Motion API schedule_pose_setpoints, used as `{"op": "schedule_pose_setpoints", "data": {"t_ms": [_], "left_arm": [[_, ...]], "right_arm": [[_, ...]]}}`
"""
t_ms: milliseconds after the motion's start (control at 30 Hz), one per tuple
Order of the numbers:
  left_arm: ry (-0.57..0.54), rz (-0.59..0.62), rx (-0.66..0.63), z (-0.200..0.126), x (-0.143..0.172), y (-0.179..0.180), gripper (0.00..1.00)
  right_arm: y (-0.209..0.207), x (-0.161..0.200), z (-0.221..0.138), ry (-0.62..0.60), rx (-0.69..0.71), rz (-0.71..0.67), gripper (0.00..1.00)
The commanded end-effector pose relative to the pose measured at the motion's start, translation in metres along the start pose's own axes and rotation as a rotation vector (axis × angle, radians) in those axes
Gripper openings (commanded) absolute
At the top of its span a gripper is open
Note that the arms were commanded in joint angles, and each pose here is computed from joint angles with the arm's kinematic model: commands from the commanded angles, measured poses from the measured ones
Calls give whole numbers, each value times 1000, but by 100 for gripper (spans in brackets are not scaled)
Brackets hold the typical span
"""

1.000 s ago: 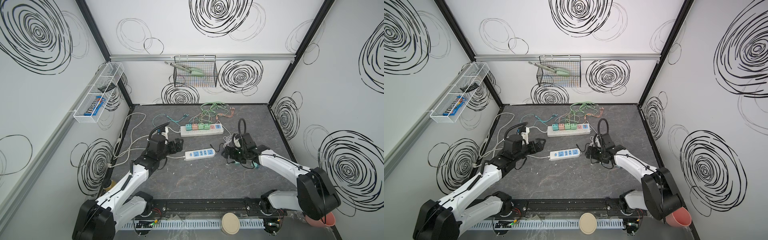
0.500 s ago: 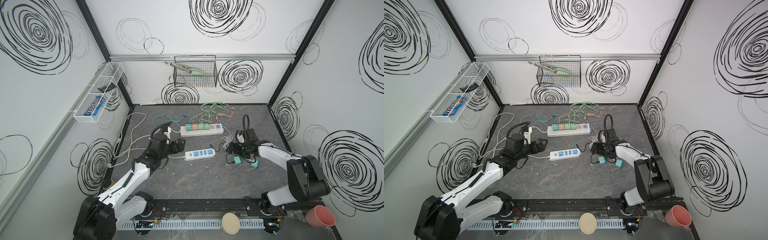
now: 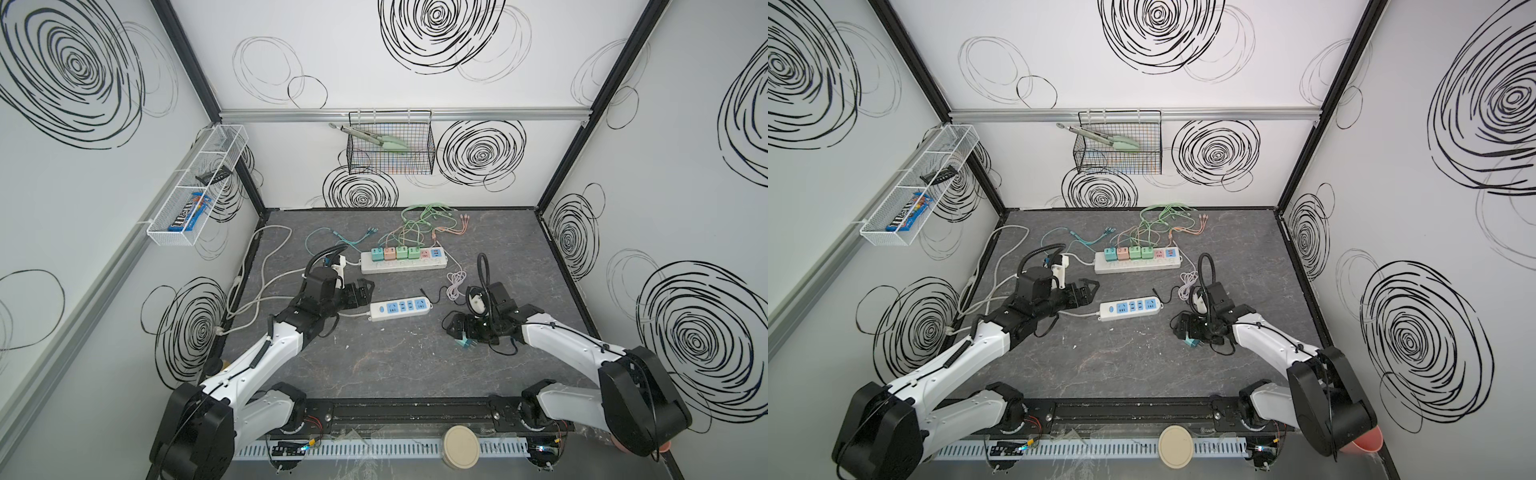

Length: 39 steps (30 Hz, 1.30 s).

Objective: Insert plugs into power strip
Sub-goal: Rotate the plug at the bottom-center of the table, then pick up the plug from the bottom-center of the table.

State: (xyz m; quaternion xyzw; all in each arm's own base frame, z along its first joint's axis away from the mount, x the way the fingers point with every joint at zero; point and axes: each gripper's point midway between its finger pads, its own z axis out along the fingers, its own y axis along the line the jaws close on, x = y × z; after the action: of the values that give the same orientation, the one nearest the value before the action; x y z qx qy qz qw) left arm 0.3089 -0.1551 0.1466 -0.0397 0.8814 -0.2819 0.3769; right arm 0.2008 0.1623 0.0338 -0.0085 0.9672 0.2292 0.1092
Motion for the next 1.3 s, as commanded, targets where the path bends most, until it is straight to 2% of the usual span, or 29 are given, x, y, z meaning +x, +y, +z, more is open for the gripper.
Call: {"op": "schedule_pose_setpoints", "data": {"t_ms": [0,267,367,433,667,967,1267], "left_arm": [[-58,25,67,-2,-20,-21,96],[-47,32,76,0,-17,-24,96],[-46,34,74,0,-16,-24,96],[-48,31,60,1,-17,-22,96],[-29,40,63,3,-12,-22,96],[-5,56,67,6,-8,-25,96],[33,153,65,9,0,-44,96]], "right_arm": [[2,22,2,36,39,-24,100],[8,36,9,53,149,-176,92],[9,37,11,47,199,-222,82],[7,36,11,39,247,-246,72],[0,40,16,39,379,-299,61],[2,39,24,37,400,-311,53],[8,26,15,-55,384,-334,38]]}}
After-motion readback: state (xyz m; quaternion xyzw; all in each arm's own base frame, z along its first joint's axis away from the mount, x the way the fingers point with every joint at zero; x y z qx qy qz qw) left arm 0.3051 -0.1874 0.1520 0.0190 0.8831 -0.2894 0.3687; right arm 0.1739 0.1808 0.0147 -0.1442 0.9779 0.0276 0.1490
